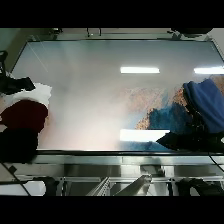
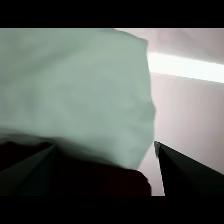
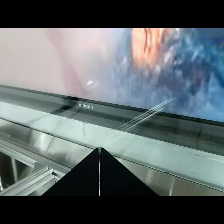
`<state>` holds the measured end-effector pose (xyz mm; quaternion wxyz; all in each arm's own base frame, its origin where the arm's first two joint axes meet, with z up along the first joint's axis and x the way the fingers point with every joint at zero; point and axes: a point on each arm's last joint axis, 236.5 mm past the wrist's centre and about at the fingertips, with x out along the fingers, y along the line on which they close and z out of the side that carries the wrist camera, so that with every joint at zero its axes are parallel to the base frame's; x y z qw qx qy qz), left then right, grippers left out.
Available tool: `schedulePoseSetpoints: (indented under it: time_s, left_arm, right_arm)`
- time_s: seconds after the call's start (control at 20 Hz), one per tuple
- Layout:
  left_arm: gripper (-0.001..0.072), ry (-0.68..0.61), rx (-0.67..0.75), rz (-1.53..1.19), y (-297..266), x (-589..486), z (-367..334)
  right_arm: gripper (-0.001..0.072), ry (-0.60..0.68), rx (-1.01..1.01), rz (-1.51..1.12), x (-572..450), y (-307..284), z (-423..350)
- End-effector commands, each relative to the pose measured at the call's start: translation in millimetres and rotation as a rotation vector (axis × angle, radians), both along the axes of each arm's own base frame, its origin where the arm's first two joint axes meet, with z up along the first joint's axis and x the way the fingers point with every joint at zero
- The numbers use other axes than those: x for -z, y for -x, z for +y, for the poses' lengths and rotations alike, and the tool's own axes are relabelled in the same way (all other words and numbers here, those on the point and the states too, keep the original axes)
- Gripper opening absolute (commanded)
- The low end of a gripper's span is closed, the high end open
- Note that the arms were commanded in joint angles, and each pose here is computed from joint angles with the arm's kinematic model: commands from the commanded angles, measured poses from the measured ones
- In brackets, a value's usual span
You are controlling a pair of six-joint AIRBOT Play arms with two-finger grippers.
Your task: Fold the shirts.
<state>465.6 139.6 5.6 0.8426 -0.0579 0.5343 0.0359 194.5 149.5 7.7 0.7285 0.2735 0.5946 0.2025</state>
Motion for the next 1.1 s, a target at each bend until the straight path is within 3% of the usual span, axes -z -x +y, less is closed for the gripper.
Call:
schedulePoseSetpoints:
  time_s: [0.0, 0.15, 0.2, 0.25, 0.3, 0.35, 0.55, 0.7, 0.9, 1.05]
  left_arm:
    - [0.0719, 0.041, -0.048, 0.16, -6, 70, 41]
    - [0.0705, 0.068, -0.06, 0.212, -8, 90, 52]
    - [0.0611, 0.076, -0.055, 0.229, -9, 94, 51]
    - [0.0412, 0.083, -0.049, 0.242, -10, 96, 50]
    - [0.0097, 0.095, -0.038, 0.25, -14, 94, 44]
    - [0.0008, 0.11, -0.024, 0.234, -21, 85, 38]
    - [0.0009, 0.326, 0.064, -0.071, -83, -28, -35]
    - [0.0008, 0.504, 0.223, -0.323, -94, -148, -119]
    - [0.0009, 0.785, 0.558, -0.494, -19, -286, -264]
    - [0.0009, 0.726, 0.712, -0.465, 28, -300, -328]
  right_arm:
    - [0.0024, 0.001, -0.005, -0.003, 0, 0, 0]
    - [0.0024, 0.0, -0.005, -0.003, 0, 0, 0]
    - [0.0024, -0.001, -0.005, -0.003, 0, 0, 1]
    - [0.0024, -0.006, -0.004, -0.004, -1, 0, 1]
    - [0.0024, -0.006, -0.003, -0.004, -1, 0, 1]
    - [0.0024, -0.006, -0.003, -0.004, -1, 0, 1]
    - [0.0024, -0.006, -0.003, -0.004, -1, 0, 1]
    - [0.0024, -0.006, -0.004, -0.003, -1, 0, 1]
    - [0.0025, -0.008, -0.017, 0.012, 0, 4, 2]
    - [0.0025, -0.008, -0.019, 0.015, 0, 5, 2]
